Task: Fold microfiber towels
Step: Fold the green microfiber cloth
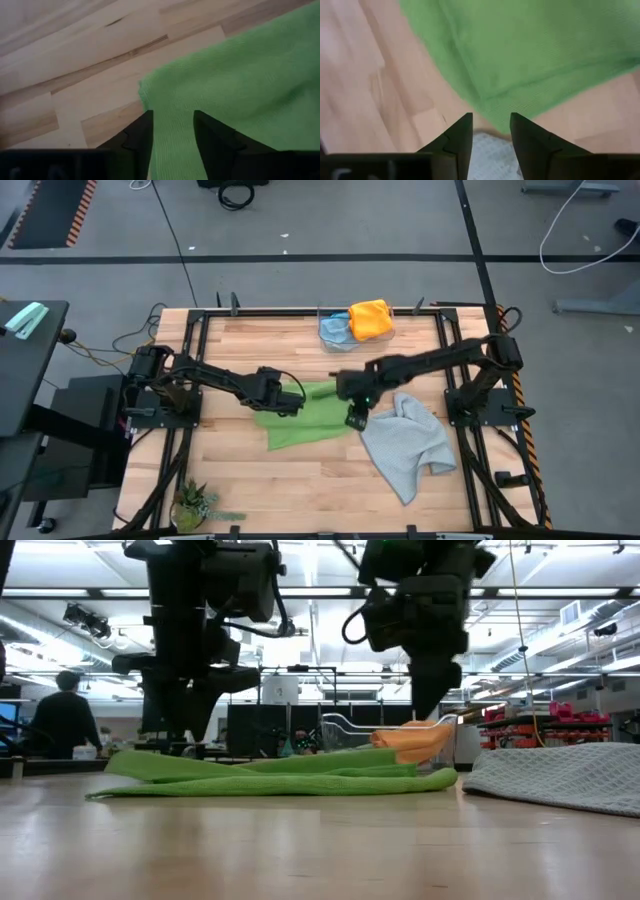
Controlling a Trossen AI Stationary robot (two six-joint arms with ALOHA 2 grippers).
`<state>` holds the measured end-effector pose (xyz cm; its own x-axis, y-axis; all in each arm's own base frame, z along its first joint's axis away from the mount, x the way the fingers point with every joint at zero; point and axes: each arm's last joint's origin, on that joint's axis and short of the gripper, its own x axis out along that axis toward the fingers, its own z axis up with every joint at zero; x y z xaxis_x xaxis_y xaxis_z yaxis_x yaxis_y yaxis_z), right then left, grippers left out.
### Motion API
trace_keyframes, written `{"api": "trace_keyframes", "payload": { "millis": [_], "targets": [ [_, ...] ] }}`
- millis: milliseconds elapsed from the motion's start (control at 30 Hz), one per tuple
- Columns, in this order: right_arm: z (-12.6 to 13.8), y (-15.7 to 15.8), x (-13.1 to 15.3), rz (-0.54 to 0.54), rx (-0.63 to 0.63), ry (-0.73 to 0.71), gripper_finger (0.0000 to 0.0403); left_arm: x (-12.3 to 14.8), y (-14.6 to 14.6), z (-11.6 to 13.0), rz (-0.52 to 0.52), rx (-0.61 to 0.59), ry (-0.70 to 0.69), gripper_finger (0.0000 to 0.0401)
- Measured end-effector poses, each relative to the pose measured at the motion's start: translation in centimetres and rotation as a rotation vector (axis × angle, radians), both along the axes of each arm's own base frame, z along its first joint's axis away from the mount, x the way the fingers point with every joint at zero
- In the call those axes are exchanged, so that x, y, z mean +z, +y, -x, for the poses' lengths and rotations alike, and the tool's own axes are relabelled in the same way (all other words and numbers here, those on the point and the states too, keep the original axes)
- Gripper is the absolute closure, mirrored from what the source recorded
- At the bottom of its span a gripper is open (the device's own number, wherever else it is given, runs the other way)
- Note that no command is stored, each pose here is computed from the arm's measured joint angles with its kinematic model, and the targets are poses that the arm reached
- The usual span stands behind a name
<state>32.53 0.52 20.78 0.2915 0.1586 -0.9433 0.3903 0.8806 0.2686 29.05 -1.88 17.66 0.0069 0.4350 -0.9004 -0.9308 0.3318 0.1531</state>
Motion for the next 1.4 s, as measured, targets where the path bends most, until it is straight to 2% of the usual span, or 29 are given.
{"api": "trace_keyframes", "payload": {
  "millis": [100,267,433,600,1400],
  "targets": [
    [0.1,1.6,-0.2,0.046,0.021,0.008,0.0272,0.1,0.0,0.0,0.001,0.000,-0.003,0.0235],
    [-0.6,2.2,-1.1,0.045,0.024,-0.003,0.0280,0.1,-0.1,-0.3,0.004,-0.003,-0.039,0.0223],
    [-1.1,2.2,-2.7,0.035,0.031,0.044,0.0281,0.1,-0.2,-0.6,0.008,-0.003,-0.064,0.0227],
    [-1.5,2.6,-2.8,0.034,0.049,0.000,0.0282,0.0,-0.2,-0.6,0.033,-0.001,-0.061,0.0227],
    [-2.4,3.1,-4.7,0.049,0.120,0.003,0.0286,2.2,-0.2,0.1,0.058,-0.002,-0.141,0.0227]
  ]
}}
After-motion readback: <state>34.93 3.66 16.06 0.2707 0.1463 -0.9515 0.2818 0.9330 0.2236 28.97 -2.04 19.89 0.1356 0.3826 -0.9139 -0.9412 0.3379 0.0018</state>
